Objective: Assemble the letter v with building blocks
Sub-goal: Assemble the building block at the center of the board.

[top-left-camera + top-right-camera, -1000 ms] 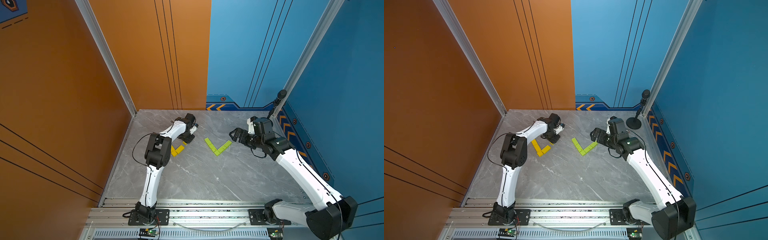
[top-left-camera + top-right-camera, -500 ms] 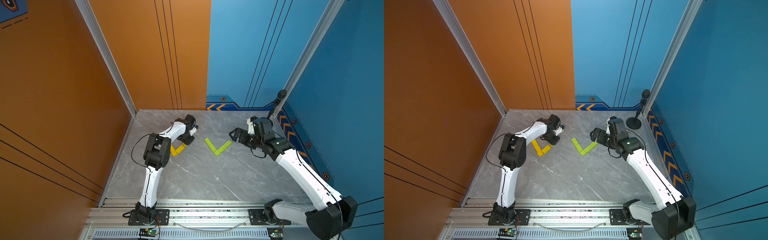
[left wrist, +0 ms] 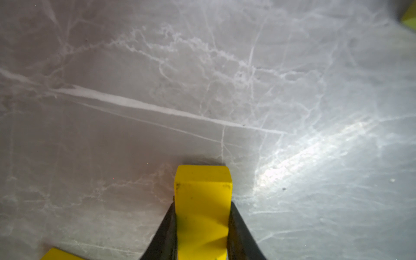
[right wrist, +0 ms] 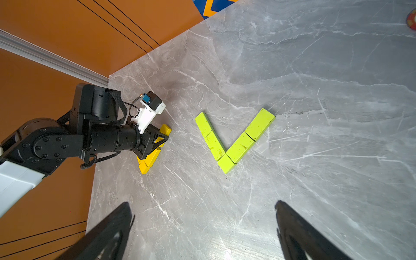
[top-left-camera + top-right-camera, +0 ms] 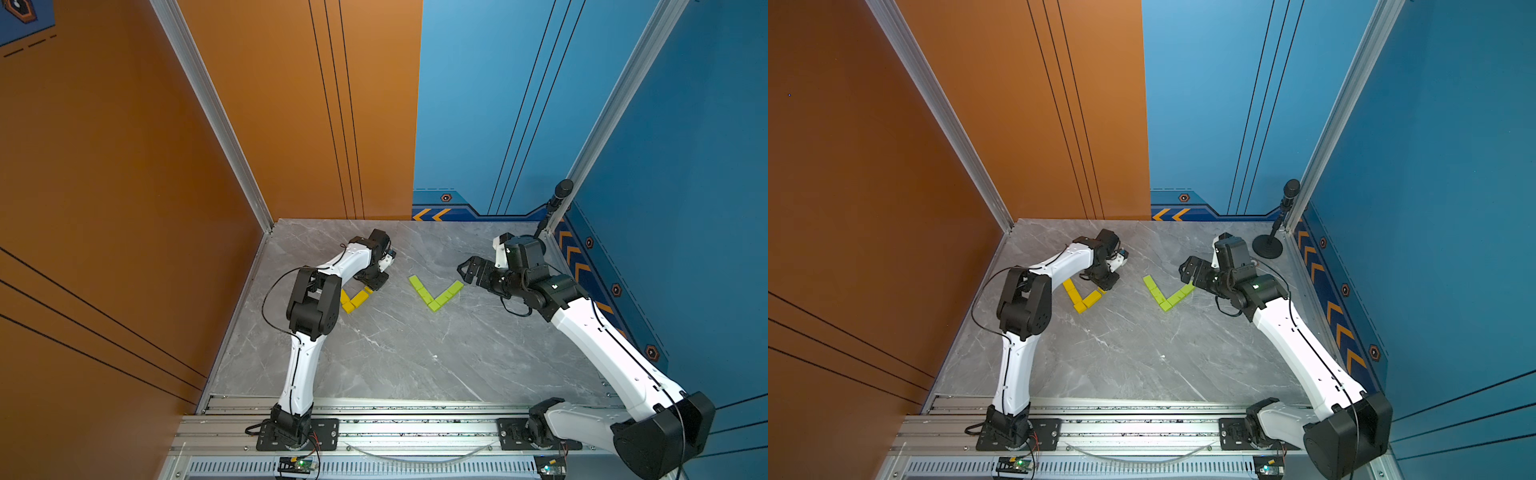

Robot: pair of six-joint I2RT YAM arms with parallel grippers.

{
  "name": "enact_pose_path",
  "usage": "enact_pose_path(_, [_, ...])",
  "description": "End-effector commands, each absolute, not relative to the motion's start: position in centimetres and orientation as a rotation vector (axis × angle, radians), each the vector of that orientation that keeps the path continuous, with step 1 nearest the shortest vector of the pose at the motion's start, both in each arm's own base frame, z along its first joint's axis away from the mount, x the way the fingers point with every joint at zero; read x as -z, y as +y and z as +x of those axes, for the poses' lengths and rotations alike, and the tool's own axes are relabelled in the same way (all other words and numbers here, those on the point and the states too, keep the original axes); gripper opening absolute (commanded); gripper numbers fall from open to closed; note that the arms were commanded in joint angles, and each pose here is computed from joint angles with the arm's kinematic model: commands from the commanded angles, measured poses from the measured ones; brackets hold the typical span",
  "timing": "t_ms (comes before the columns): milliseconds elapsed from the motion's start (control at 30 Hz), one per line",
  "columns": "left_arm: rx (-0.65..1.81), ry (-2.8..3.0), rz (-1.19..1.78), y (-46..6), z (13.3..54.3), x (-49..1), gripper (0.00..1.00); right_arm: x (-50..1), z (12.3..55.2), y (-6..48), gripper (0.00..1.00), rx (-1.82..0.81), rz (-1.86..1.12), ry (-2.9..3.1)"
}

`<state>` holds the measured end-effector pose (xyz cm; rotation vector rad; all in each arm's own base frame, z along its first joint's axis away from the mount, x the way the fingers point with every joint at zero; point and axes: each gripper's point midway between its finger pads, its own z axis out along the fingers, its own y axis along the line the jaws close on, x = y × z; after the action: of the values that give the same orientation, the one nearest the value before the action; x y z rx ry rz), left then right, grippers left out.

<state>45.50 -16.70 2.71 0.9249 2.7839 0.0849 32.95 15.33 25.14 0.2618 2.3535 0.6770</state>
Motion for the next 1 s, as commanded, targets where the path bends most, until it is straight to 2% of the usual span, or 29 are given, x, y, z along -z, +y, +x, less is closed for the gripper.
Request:
enact_pose_path(0, [-0.047,2.816,0.931,-16.24,44.38,-3.03,0.26,-25.34,33.12,15.21,1.00,-0.665,0.282,2.334])
enact_pose_path(967, [-0.035,2.820,0.924,-15.68,44.18,-3.18,0.34,-25.26,33.57,15.93,1.00,-0.666,0.272,2.340])
